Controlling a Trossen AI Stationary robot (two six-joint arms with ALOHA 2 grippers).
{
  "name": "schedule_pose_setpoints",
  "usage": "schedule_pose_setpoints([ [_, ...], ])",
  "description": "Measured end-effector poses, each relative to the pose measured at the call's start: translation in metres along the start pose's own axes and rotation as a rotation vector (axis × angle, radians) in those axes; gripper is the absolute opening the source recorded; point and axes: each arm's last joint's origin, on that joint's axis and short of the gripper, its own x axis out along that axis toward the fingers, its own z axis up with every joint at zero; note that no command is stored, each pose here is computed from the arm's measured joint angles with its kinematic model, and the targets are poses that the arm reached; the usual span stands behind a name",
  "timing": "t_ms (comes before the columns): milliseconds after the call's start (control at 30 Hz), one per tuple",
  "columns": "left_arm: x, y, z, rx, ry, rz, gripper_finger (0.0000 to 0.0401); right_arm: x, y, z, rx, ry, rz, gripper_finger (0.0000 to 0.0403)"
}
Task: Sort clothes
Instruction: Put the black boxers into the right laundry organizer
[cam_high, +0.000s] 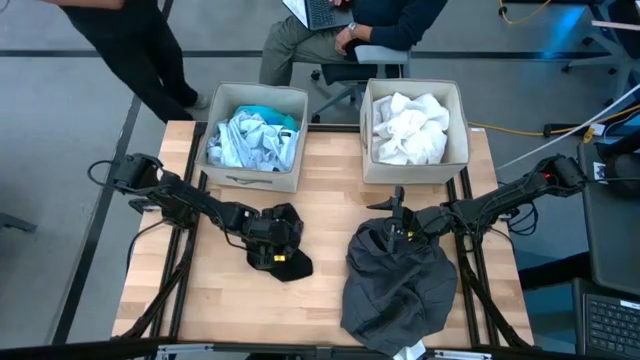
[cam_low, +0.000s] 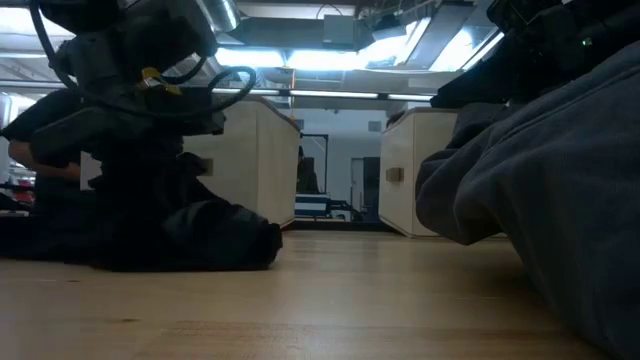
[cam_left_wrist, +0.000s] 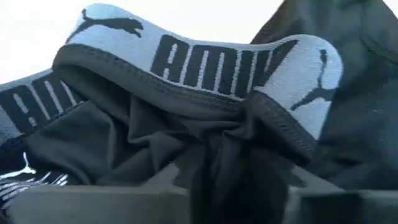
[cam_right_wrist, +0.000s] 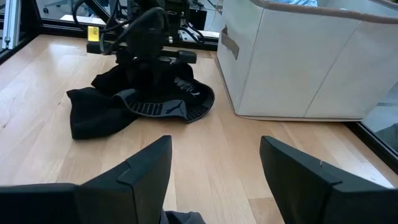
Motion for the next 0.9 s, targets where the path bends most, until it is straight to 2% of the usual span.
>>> schedule_pose_setpoints([
  [100, 0.0, -0.001, 0.002, 0.005, -0.024, -0.008, 0.004, 0.0, 0.0, 0.0, 0.0, 0.0, 0.0, 0.0246],
  [167, 0.0, -0.001, 0.004, 0.002, -0.042, -0.012, 0.0016, 0.0, 0.0, 0.0, 0.0, 0.0, 0.0, 0.0246],
  [333, -0.009, -0.002, 0.012, -0.002, -0.063, -0.016, 0.002, 0.0, 0.0, 0.0, 0.0, 0.0, 0.0, 0.0246],
  [600, -0.041, -0.004, 0.043, 0.023, -0.213, -0.031, 0.0011, 0.0, 0.001, 0.006, 0.027, -0.055, 0.053, 0.0246],
  [767, -0.05, -0.003, 0.053, 0.024, -0.278, 0.04, 0.0016, 0.001, 0.004, 0.014, 0.053, -0.149, 0.122, 0.0246],
  [900, -0.053, -0.001, 0.06, 0.022, -0.347, 0.1, 0.0017, 0.012, 0.011, 0.019, -0.003, -0.148, 0.145, 0.0246],
])
